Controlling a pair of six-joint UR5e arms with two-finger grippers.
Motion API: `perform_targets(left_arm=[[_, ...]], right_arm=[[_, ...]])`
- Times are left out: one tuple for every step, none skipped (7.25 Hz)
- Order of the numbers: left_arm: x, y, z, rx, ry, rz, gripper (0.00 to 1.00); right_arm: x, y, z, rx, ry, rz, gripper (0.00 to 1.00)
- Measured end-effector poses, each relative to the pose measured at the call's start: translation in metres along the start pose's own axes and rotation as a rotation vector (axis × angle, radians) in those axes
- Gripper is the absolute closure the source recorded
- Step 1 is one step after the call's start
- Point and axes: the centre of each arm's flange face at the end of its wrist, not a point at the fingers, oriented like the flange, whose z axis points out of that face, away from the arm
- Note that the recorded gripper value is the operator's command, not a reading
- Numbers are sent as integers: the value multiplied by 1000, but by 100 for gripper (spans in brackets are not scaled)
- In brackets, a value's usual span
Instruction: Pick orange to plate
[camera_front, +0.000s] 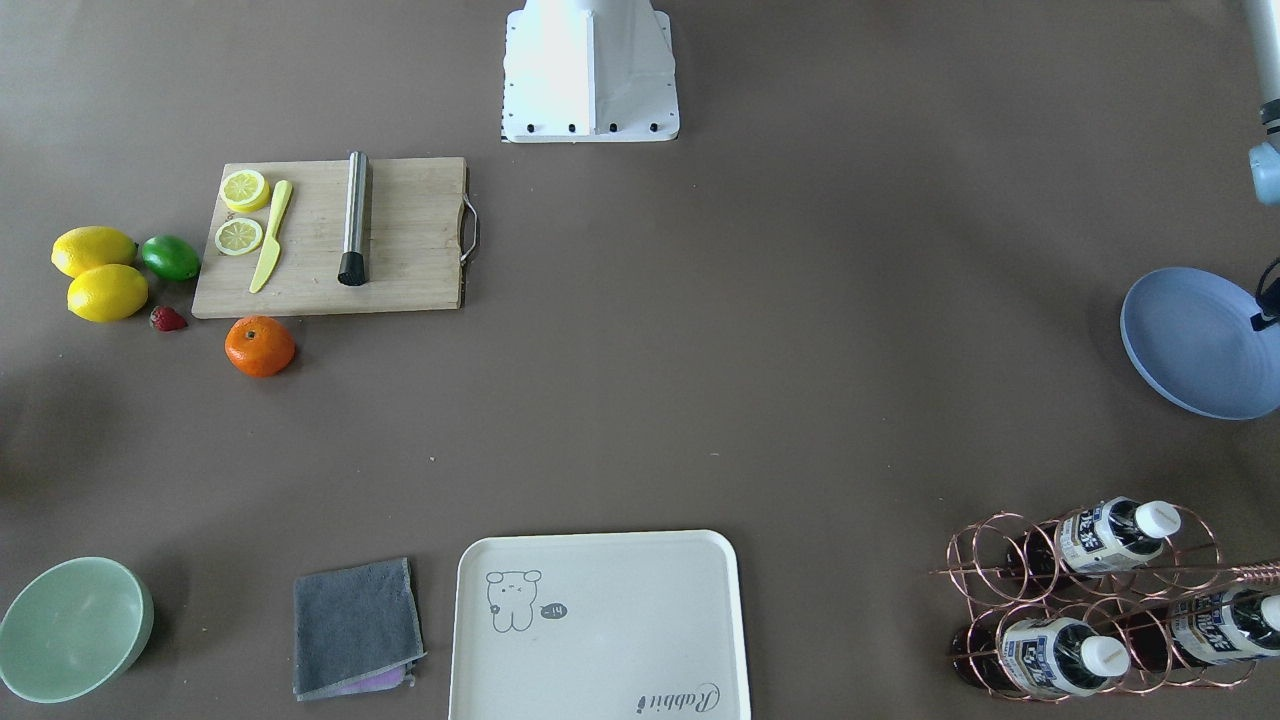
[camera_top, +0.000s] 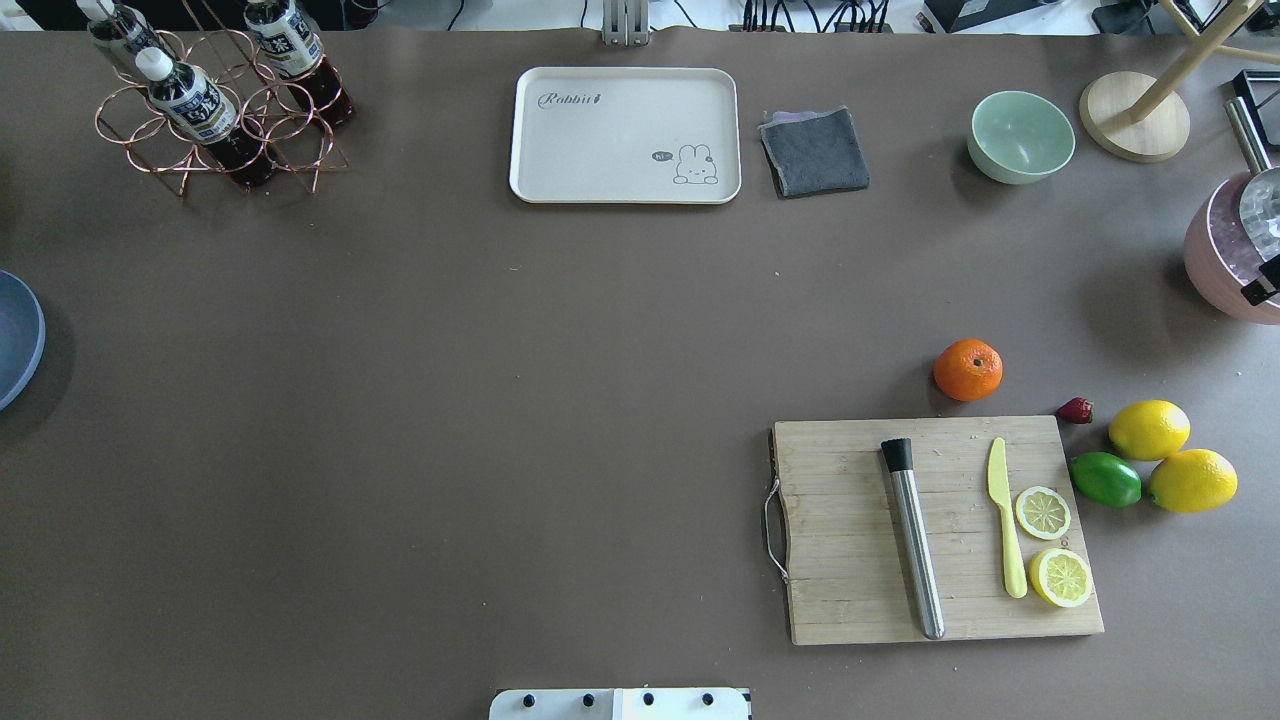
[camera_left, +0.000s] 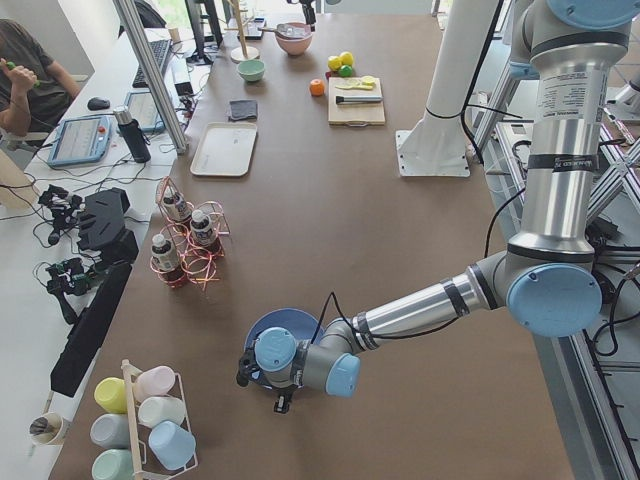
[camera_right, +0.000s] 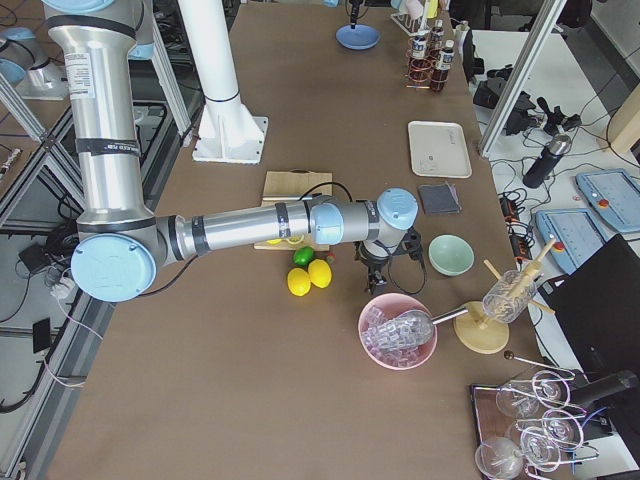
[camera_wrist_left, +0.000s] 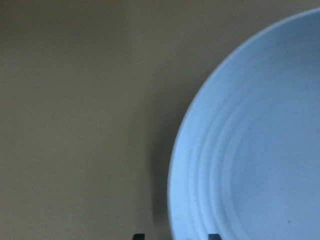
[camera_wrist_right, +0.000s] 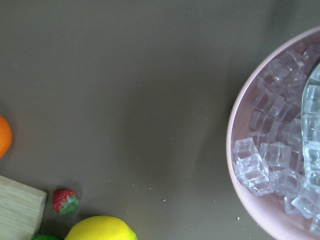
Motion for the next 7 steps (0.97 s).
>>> perform_targets(left_arm=[[0,0,0,0,0,-3,100],[2,-2,-2,5,2,-15,100],[9,-8,-8,20,7,-34,100],[27,-22,-24,54,22,-65,100],[57,-39,-47,92,69,-122,100],[98,-56,-70,116,140,-185,100],[151,-68,-88,123,198,-234,100]], right_arm=[[1,-3,2,-4,-2,4,0],[0,-5,1,-1,-8,14,0],[-7,-12,-2,10,-13,33,0],[-27,-27,-9,26,-18,51,0],[-58,-45,-14,39,-25,67,0],[-99,-62,-16,47,-36,87,0],[-143,-73,-14,47,-48,106,0]])
